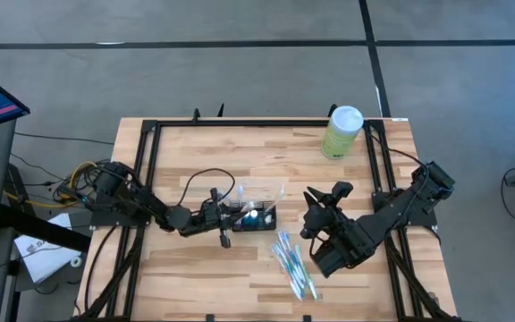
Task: Pick & Place toothbrushing station
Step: Put the orange toothbrush into the mesh
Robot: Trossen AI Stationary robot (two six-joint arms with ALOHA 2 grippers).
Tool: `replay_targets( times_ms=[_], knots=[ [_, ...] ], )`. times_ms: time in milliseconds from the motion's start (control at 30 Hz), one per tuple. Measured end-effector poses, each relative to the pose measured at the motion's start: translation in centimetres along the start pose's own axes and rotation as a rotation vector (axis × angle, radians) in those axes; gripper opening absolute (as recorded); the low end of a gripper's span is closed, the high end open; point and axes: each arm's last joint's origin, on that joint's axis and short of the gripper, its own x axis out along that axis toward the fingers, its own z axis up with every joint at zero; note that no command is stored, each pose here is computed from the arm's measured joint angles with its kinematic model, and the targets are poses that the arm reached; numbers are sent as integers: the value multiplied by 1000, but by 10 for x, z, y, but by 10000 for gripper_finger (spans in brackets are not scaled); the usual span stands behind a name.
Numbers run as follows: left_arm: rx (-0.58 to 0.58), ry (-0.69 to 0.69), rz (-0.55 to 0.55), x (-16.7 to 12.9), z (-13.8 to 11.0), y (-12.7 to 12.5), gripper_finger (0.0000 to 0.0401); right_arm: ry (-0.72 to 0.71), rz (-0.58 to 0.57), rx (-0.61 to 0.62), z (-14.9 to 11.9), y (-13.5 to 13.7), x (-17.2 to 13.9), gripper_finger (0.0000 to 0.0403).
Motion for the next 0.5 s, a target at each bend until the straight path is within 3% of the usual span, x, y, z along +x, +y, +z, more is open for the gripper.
replay_targets(
  times_ms=[500],
  knots=[
    [-8,0,-15,-1,0,-2,82,2,2,1,0,0,0,67]
  ],
)
